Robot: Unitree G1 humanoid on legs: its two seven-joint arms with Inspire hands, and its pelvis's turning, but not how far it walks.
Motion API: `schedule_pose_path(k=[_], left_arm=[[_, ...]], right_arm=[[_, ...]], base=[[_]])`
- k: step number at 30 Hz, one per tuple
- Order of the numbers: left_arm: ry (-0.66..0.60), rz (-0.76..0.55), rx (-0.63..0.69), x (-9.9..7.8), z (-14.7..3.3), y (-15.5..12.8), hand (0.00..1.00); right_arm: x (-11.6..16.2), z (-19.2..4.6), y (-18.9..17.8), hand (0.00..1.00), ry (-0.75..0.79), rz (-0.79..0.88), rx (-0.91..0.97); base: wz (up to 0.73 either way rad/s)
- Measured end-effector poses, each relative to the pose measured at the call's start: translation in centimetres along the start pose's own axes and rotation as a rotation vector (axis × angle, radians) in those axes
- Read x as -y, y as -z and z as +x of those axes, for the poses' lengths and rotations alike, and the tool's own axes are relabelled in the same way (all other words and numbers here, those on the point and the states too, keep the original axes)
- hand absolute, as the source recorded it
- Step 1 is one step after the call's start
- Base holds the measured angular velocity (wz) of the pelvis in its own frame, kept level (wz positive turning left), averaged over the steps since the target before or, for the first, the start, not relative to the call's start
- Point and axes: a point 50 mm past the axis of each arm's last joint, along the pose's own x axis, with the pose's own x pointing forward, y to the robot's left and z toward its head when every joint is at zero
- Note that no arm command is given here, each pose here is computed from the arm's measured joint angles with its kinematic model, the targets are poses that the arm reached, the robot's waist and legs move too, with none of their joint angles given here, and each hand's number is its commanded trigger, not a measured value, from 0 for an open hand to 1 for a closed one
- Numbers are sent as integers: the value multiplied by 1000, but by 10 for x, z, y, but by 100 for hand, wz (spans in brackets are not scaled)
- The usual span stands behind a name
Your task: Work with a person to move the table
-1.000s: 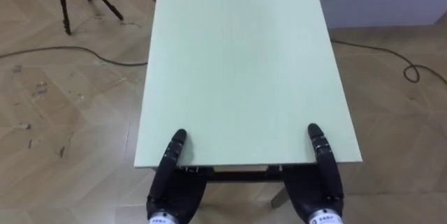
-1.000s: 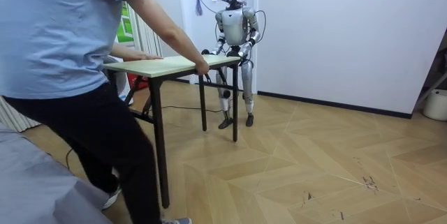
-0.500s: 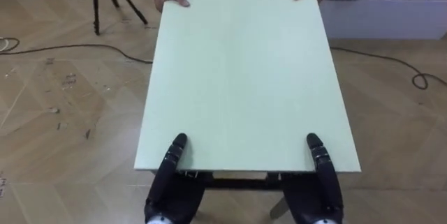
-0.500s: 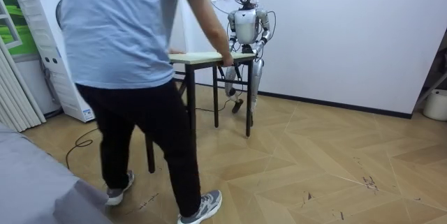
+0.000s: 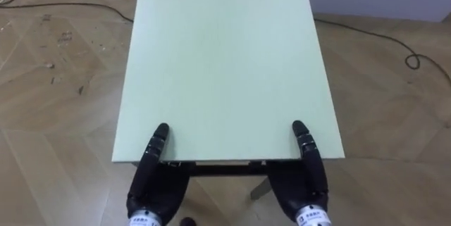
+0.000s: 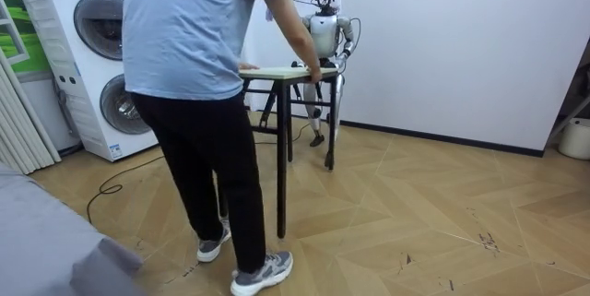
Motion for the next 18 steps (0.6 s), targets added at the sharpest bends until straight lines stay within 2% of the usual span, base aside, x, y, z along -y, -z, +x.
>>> schedule_pose_path(k=[5,10,12,18], left_arm=[[0,1,-5,0,0,1,100],[-61,-89,18,-16,-15,8,100],[-73,-89,19,-19,-18,7,100],[-51,-94,-10,-13,-11,9,100]], right_arm=[[2,-1,-1,100,5,4,5],[6,-3,-2,100,21,-59,-34],[7,-4,-2,100,22,-66,-43],[2,-5,-11,100,0,-90,-21]], base=[[-13],[-68],[35],[39]])
